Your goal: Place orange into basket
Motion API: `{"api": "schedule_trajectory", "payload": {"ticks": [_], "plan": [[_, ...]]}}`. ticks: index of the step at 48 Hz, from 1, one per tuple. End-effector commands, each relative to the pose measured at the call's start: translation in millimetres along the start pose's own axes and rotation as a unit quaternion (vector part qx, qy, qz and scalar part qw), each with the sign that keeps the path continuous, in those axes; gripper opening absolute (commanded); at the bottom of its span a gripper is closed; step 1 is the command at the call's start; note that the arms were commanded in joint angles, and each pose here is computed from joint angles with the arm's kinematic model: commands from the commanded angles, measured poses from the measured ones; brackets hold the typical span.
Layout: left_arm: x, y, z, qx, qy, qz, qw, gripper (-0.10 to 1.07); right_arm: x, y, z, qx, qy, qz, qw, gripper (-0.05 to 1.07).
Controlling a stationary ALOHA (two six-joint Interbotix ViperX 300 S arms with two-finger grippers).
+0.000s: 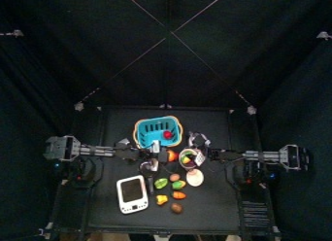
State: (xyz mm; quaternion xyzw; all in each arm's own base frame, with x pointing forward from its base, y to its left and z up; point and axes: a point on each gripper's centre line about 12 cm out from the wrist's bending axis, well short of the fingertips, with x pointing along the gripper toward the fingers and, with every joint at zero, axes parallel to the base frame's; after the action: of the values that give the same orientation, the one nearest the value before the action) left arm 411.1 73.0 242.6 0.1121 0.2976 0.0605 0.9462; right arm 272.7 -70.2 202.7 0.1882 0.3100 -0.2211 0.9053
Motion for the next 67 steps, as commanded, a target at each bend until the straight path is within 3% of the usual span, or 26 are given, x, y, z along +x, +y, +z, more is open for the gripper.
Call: {"api": "schedule_trajectory", "payload": {"ticks": [1,10,17,26,44,67], "plan": [[-10.1,29.7,5.9,-0.041,-0.057,0.03,0.9971,0.84,-4.0,1.8,6.6,0.002,-0.012,0.005,0.9999,0.93],[-9.5,58.4,-20.8,-0.087,-0.095,0.064,0.9896,0.84,-3.7,0.5,4.4,0.003,-0.008,0.001,1.0,0.93],[-5.8,72.8,-42.6,-0.129,-0.072,0.081,0.9858,0.84,-3.5,-0.4,2.9,0.002,-0.005,-0.001,1.0,0.93],[0.8,80.8,-57.4,-0.178,-0.05,0.09,0.9786,0.85,-3.8,-0.7,3.0,0.003,-0.005,-0.002,1.0,0.93],[12.0,78.5,-64.6,-0.183,-0.036,0.086,0.9786,1.02,-3.4,-0.8,2.2,0.003,-0.004,-0.002,1.0,0.93],[11.5,78.6,-60.7,-0.181,-0.049,0.087,0.9783,1.03,-3.5,-0.7,2.7,0.003,-0.004,-0.002,1.0,0.93]]}}
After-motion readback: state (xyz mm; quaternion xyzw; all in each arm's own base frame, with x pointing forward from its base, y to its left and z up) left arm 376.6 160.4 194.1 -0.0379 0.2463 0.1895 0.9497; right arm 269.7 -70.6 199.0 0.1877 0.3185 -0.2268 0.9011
